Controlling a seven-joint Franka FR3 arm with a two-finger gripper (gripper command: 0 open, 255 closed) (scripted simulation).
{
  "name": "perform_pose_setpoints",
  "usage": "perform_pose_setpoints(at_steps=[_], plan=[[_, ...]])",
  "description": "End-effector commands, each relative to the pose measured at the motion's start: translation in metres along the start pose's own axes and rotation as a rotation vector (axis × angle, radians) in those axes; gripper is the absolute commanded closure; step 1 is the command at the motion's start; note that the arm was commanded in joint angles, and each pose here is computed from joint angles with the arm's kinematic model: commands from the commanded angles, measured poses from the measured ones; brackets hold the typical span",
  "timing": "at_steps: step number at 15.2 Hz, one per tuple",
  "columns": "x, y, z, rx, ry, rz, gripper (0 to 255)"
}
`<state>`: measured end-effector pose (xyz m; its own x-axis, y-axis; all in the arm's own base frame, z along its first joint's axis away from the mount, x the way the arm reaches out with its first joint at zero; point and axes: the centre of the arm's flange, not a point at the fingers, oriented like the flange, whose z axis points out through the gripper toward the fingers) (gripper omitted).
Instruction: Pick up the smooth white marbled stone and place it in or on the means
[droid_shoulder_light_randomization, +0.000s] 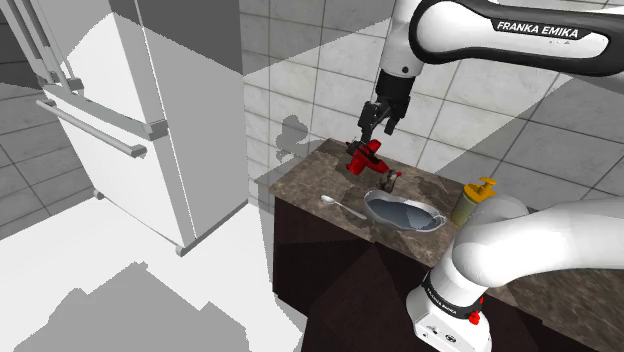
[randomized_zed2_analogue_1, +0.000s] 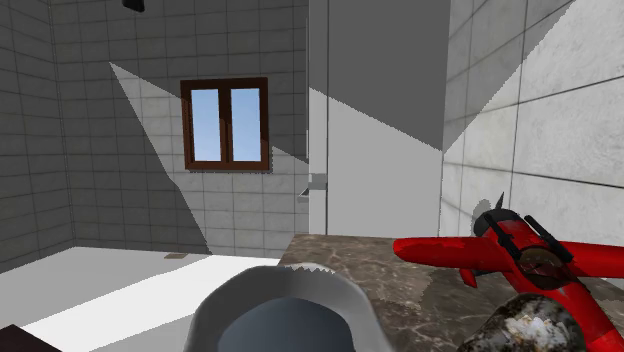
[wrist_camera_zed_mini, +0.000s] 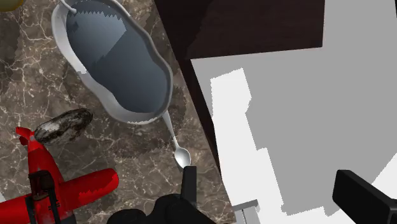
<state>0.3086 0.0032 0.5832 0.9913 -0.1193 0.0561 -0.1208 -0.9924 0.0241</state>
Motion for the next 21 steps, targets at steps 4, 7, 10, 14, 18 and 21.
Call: perform_pose_setpoints(at_steps=[4,7,10,14,18,21], plan=[[0.014,0.026,0.025,-0.004,0.002,0.043,0],[0.027,0.053,0.050,-0.008,0.004,0.086,0],[0.039,0.081,0.075,-0.013,0.006,0.129,0],[0.053,0.118,0.109,-0.018,0.008,0.187,0],[0.065,0.157,0.141,-0.024,0.011,0.244,0],[0.073,0.186,0.166,-0.028,0.013,0.287,0]])
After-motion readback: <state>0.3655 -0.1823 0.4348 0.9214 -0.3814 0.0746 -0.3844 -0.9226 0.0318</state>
